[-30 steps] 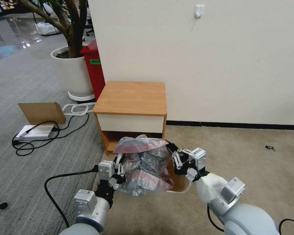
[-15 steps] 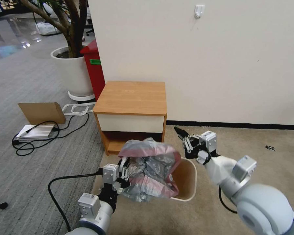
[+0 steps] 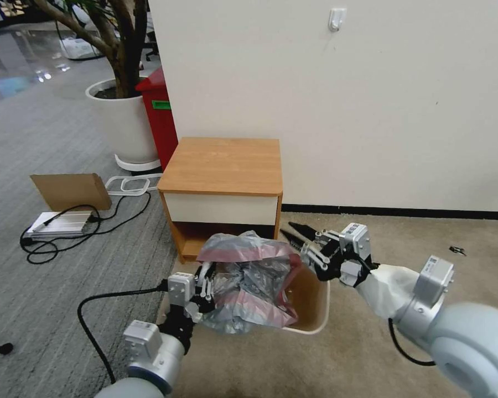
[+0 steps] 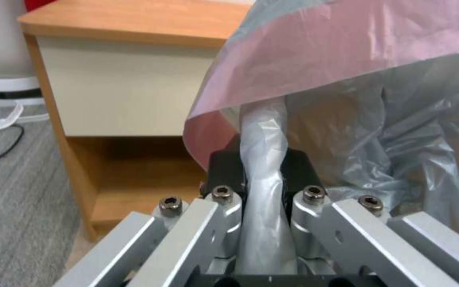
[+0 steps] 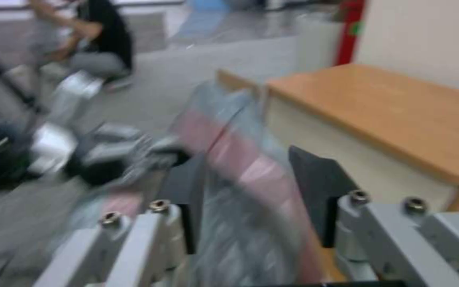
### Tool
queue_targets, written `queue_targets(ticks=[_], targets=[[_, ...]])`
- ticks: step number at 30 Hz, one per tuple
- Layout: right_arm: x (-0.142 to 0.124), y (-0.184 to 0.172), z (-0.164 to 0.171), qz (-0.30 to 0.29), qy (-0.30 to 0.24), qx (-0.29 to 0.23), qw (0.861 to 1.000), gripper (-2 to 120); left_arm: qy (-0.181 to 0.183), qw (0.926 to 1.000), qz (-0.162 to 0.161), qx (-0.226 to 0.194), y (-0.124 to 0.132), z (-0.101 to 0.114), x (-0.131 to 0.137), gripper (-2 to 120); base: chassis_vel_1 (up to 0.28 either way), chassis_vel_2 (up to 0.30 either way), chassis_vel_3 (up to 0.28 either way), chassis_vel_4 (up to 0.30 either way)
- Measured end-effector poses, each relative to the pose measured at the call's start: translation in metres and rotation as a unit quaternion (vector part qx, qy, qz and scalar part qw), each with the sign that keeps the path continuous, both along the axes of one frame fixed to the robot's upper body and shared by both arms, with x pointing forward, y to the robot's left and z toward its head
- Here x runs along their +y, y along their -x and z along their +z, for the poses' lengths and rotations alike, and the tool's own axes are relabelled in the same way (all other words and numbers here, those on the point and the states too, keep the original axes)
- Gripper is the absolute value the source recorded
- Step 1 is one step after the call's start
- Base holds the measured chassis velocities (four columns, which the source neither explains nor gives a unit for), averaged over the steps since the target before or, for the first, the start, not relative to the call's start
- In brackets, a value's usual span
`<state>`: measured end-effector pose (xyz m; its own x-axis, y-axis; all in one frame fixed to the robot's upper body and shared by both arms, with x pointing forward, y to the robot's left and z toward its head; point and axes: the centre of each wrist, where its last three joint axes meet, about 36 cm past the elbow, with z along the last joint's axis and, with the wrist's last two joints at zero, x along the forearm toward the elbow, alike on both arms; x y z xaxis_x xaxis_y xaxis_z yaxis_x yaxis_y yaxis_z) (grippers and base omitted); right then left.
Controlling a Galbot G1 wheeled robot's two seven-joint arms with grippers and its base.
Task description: Pick up the garbage bag from the table and place it over the trash can.
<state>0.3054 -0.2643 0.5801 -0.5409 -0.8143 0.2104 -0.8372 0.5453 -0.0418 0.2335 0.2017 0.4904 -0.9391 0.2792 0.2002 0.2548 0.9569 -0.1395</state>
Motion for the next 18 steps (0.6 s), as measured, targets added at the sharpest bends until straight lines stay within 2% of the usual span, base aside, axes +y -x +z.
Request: queue_targets(ticks=[1, 4, 5, 7, 8, 11, 13, 15, 18], targets=[[0.0000, 0.0000, 0.0000, 0.000, 0.000, 0.000, 1.000, 43, 0.000, 1.0000, 0.000, 0.000, 0.0000, 0.0000, 0.0000, 8, 0.000, 0.000, 0.000, 0.000], [-0.0004, -0.0052, -0.0013, 0.018, 0.017, 0.009, 1.000, 59, 0.000, 1.0000, -0.003, -0.005, -0.0026, 0.0047, 0.0045, 8, 0.000, 0.000, 0.000, 0.000], [-0.0004, -0.0052, -0.0013, 0.018, 0.017, 0.009, 1.000, 59, 0.000, 1.0000, -0.003, -0.005, -0.0026, 0.0047, 0.0045, 8, 0.000, 0.000, 0.000, 0.000], [-0.0003, -0.0074, -0.0054, 0.011, 0.019, 0.010, 1.000, 69, 0.002, 1.0000, -0.005, -0.005, -0.0029, 0.0068, 0.0046, 8, 0.000, 0.000, 0.000, 0.000], [-0.0003, -0.0074, -0.0054, 0.011, 0.019, 0.010, 1.000, 69, 0.002, 1.0000, -0.005, -0.005, -0.0029, 0.0068, 0.0046, 8, 0.000, 0.000, 0.000, 0.000], [0.0009, -0.0059, -0.0084, -0.004, 0.013, 0.010, 1.000, 84, 0.004, 1.0000, -0.006, -0.004, -0.0029, 0.0068, 0.0041, 8, 0.000, 0.000, 0.000, 0.000], [0.0015, -0.0052, -0.0077, -0.008, 0.010, 0.008, 1.000, 86, 0.004, 1.0000, -0.006, -0.004, -0.0028, 0.0067, 0.0039, 8, 0.000, 0.000, 0.000, 0.000], [0.0019, -0.0046, -0.0042, -0.013, 0.005, 0.001, 1.000, 96, 0.004, 1.0000, -0.006, -0.002, -0.0029, 0.0056, 0.0038, 8, 0.000, 0.000, 0.000, 0.000], [0.0013, -0.0063, -0.0033, -0.020, 0.008, -0.005, 1.000, 99, 0.004, 1.0000, -0.005, -0.001, -0.0027, 0.0051, 0.0038, 8, 0.000, 0.000, 0.000, 0.000]])
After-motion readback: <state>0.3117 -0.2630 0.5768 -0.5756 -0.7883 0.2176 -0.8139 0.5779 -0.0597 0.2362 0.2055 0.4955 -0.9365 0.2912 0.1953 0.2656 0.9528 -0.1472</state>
